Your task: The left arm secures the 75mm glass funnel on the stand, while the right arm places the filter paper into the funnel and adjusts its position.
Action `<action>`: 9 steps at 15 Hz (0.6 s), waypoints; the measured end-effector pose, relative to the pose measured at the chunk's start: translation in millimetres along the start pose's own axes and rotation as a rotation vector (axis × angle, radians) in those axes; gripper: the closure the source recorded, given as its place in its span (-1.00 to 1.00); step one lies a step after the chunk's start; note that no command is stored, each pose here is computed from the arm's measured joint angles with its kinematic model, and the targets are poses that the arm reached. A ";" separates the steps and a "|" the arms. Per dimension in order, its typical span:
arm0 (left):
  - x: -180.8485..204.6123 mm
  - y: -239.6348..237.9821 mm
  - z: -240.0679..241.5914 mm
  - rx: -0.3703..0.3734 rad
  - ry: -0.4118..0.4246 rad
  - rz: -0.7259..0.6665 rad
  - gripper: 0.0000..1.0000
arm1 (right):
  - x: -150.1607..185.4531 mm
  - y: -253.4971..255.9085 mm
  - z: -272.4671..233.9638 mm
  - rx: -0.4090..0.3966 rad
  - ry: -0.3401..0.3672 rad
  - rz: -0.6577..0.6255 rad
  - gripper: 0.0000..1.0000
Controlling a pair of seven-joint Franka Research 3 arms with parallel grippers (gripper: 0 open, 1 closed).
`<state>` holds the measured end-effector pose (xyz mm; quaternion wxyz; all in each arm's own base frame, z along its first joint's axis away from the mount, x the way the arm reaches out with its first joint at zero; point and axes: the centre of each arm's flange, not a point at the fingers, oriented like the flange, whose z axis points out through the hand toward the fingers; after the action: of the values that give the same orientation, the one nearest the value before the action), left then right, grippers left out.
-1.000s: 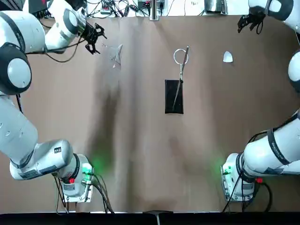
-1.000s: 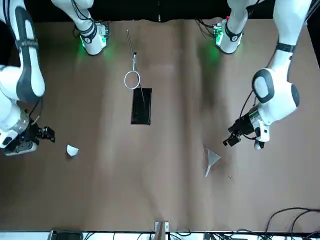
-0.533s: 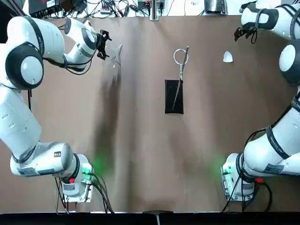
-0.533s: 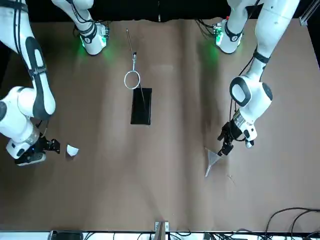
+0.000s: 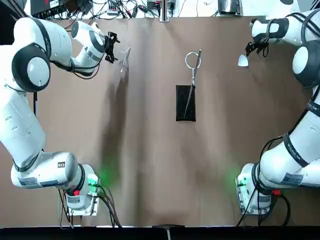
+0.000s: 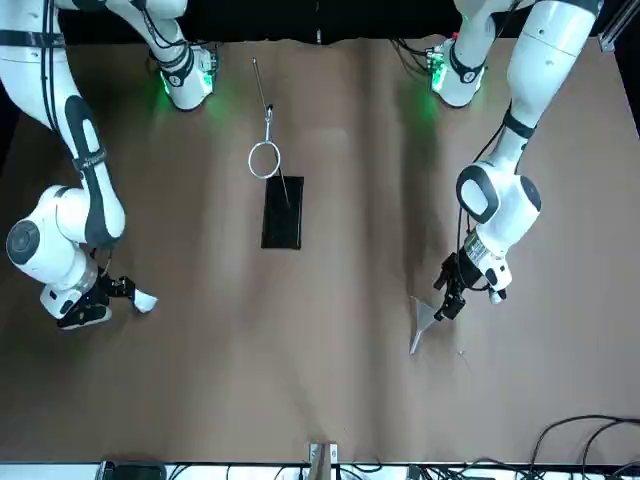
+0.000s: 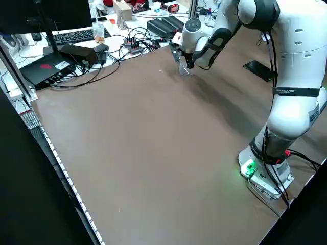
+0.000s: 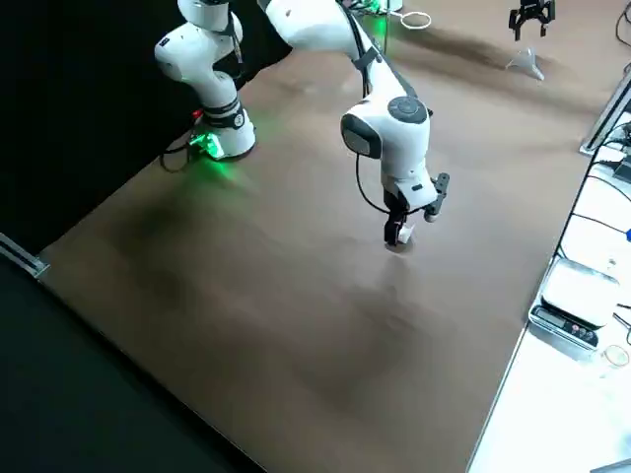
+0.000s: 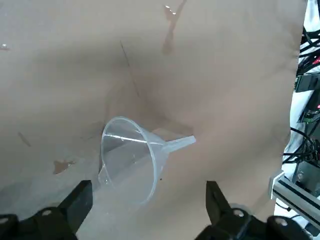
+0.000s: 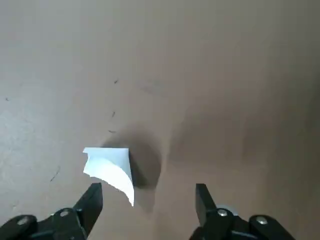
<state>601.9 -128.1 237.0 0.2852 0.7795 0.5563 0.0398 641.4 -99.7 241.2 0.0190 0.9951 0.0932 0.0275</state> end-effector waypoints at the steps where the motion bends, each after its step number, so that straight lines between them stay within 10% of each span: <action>1: 0.5 0.6 1.5 -0.001 -0.001 -0.001 -1.00 | -0.9 -0.2 2.6 0.001 -0.004 -0.007 -0.67; 9: -13.0 12.3 20.5 -0.011 -0.023 0.015 -0.69 | -6.6 -6.7 24.6 0.012 -0.031 -0.043 -0.43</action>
<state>615.1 -150.6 229.2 0.2957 0.7825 0.5468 0.0363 635.1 -95.1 216.1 0.0153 0.9933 0.1143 0.0111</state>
